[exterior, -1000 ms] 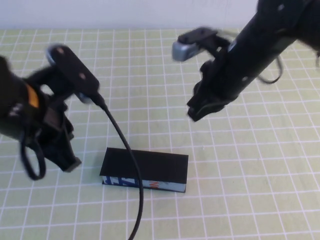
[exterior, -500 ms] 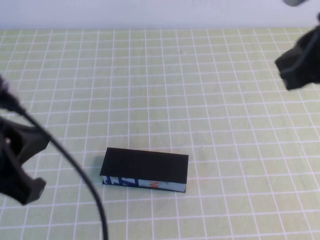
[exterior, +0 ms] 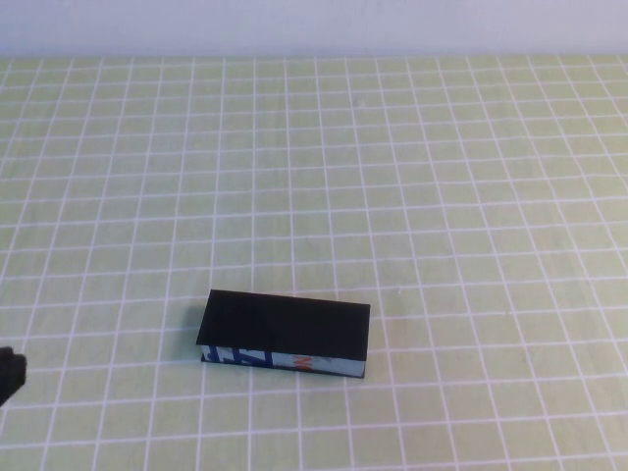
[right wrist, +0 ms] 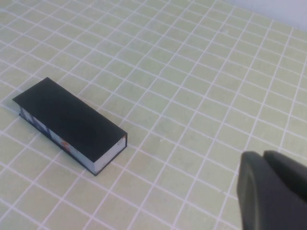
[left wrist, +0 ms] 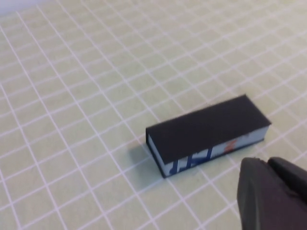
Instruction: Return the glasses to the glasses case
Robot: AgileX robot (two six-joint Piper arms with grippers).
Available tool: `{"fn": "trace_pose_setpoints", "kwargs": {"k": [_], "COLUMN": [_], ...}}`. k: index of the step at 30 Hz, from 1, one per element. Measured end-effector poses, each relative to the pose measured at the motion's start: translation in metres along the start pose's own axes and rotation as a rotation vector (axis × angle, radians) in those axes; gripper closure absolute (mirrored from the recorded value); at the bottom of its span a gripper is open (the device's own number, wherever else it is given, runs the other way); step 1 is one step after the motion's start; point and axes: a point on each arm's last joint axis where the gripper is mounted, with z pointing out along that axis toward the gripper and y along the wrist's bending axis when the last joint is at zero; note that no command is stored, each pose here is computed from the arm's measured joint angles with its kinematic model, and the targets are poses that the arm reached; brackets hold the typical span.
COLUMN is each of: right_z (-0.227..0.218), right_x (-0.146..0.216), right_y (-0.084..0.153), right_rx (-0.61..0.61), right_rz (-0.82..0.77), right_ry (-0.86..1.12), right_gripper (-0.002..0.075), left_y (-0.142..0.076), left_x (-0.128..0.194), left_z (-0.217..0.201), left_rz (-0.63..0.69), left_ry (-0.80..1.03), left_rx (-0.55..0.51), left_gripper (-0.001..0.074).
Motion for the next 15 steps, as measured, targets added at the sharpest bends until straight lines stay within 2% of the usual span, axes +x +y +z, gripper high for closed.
{"fn": "trace_pose_setpoints", "kwargs": {"k": [5, 15], "right_z": [-0.010, -0.019], "right_x": [0.038, 0.101], "right_y": [0.004, 0.008], "right_rx": [0.002, 0.014], "right_rz": [0.023, 0.022], "right_ry": [-0.095, -0.190], "right_gripper": [0.0743, 0.0743], "left_y": [0.000, -0.001], "left_x": [0.003, 0.007], "left_z": [-0.012, -0.011], "left_rz": [-0.026, -0.041], "left_ry": [-0.074, -0.043], "left_rx": [0.002, 0.014], "left_gripper": [0.0739, 0.0739]}}
